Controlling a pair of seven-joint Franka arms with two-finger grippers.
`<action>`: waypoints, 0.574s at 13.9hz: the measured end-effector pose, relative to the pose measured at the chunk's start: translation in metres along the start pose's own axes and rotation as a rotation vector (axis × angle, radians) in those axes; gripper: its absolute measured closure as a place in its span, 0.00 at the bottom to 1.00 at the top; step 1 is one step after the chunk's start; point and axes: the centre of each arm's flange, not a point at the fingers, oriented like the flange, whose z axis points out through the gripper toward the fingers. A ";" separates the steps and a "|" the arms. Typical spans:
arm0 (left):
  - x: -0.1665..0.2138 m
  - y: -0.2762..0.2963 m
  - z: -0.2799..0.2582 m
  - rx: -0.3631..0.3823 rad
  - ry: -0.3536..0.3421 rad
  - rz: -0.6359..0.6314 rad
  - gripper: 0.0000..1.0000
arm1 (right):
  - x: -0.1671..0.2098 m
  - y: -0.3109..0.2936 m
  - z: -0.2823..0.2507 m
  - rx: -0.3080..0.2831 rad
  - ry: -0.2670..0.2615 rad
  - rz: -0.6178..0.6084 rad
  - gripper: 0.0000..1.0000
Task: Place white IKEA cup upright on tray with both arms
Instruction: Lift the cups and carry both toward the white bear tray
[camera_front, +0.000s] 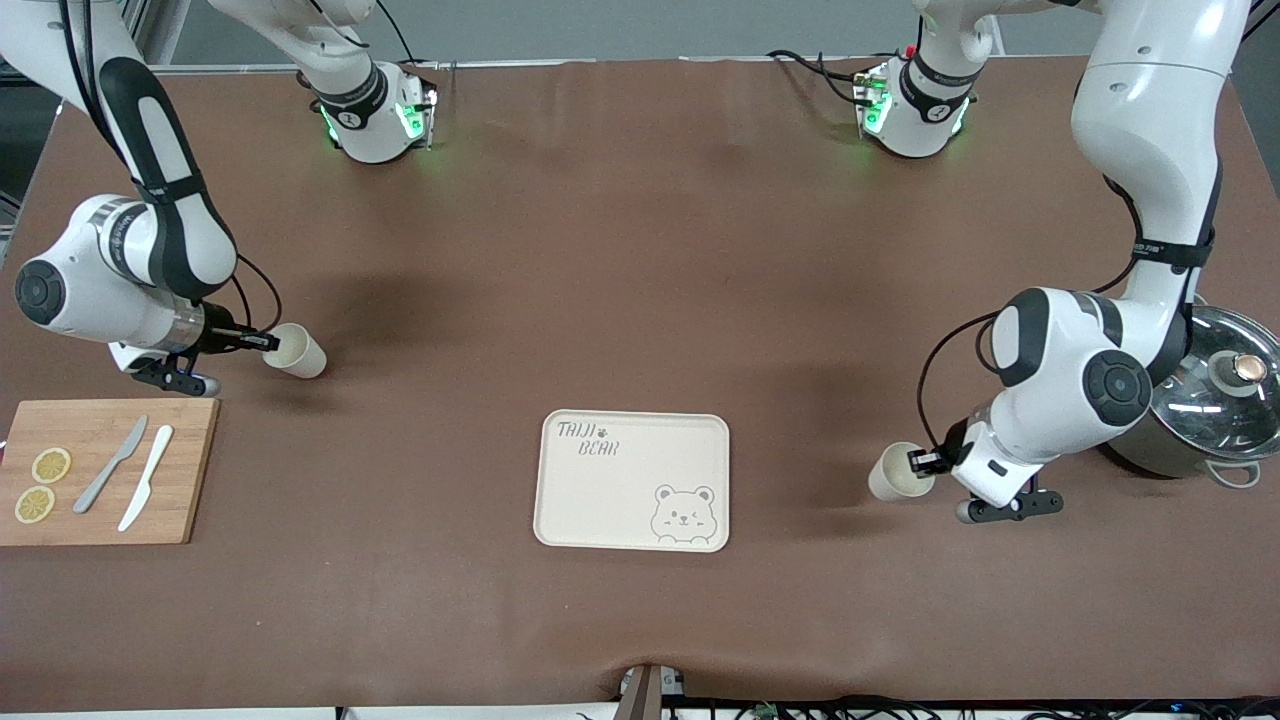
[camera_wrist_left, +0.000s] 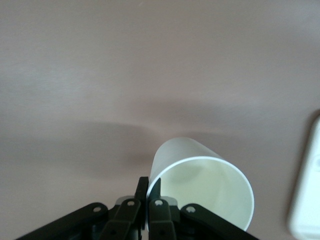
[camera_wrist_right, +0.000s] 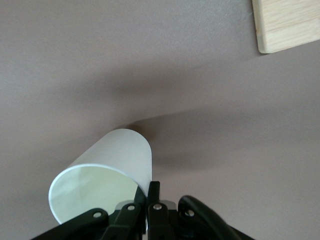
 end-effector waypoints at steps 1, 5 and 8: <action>-0.001 0.018 -0.006 -0.011 0.011 -0.030 0.97 | 0.000 -0.001 -0.007 0.003 -0.011 -0.002 0.98; -0.021 0.092 -0.002 -0.047 0.005 -0.166 0.97 | 0.009 -0.011 -0.066 0.019 -0.062 -0.021 0.98; -0.037 0.144 0.008 -0.067 -0.002 -0.268 0.97 | 0.018 -0.019 -0.122 0.027 -0.064 -0.039 0.98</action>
